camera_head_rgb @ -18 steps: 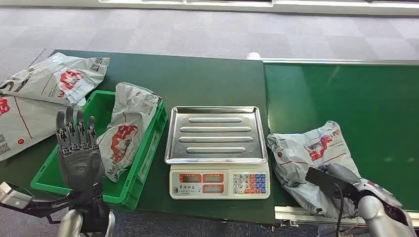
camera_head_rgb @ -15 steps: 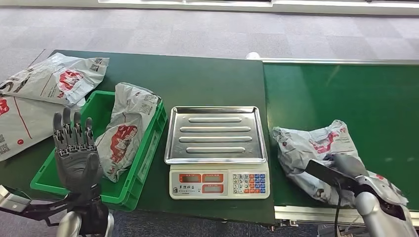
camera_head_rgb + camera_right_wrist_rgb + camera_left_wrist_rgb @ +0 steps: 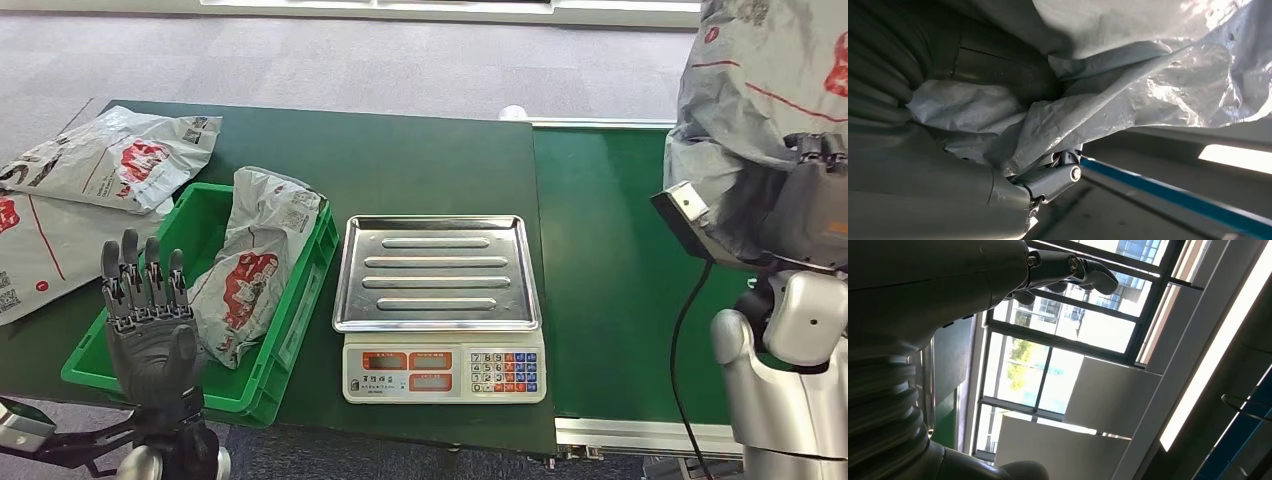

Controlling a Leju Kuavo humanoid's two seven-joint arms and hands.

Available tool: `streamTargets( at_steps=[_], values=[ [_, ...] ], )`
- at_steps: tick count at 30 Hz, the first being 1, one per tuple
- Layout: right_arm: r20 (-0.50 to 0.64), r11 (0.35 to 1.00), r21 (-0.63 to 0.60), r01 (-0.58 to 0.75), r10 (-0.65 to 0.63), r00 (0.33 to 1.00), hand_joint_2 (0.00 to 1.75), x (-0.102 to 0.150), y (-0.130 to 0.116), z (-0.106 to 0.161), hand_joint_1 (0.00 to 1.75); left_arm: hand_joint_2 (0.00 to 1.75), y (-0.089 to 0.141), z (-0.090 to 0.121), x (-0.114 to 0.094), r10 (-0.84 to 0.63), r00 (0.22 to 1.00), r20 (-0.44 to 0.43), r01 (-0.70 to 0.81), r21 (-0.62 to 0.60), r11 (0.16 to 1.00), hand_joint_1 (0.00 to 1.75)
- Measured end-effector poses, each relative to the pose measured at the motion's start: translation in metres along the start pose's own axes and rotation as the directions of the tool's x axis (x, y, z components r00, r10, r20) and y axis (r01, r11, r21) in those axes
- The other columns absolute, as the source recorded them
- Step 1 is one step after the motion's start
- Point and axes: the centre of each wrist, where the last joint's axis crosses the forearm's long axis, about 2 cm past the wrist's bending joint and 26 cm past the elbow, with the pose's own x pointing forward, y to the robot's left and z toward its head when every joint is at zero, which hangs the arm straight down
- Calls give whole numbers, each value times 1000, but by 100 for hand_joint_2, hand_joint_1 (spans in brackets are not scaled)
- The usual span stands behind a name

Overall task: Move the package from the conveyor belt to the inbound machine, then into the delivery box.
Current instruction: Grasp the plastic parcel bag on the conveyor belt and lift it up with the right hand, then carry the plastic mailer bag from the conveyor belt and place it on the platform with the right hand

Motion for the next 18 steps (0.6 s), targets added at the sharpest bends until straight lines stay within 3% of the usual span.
streamTargets(
  at_steps=[1, 2, 3, 4, 5, 6, 9, 12, 18],
  values=[
    [14, 1000, -5, 21, -21, 1000, 175, 11, -4, -10, 175, 175, 0, -2, -1, 3, 1000, 4, -3, -3, 1000, 0],
    [115, 990, 75, 120, -128, 985, 175, 44, -3, -26, 175, 175, -2, -5, -4, 16, 1000, 6, -16, -15, 1000, 0],
    [244, 959, 184, 217, -259, 935, 175, 81, -4, -40, 175, 175, -3, -7, -8, 31, 999, 9, -31, -28, 999, 0],
    [381, 904, 312, 292, -401, 833, 175, 123, -6, -51, 175, 175, -5, -11, -13, 46, 999, 11, -46, -41, 998, 0],
    [477, 826, 447, 343, -544, 690, 175, 160, -5, -51, 175, 175, -6, -12, -16, 60, 998, 11, -59, -50, 997, 0],
    [498, 780, 508, 366, -613, 613, 175, 183, -3, -42, 175, 175, -7, -13, -19, 63, 998, 11, -62, -51, 997, 0],
    [503, 675, 624, 392, -732, 460, 175, 244, -1, -9, 175, 175, -9, -14, -24, 65, 998, 10, -64, -45, 997, 0],
    [493, 619, 693, 369, -781, 384, 175, 280, -4, 16, 175, 175, -9, -12, -27, 65, 998, 5, -65, -38, 997, 0],
    [470, 566, 760, 319, -818, 332, 175, 303, -6, 34, 175, 175, -8, -9, -29, 60, 998, -8, -60, -24, 998, 0]
  ],
)
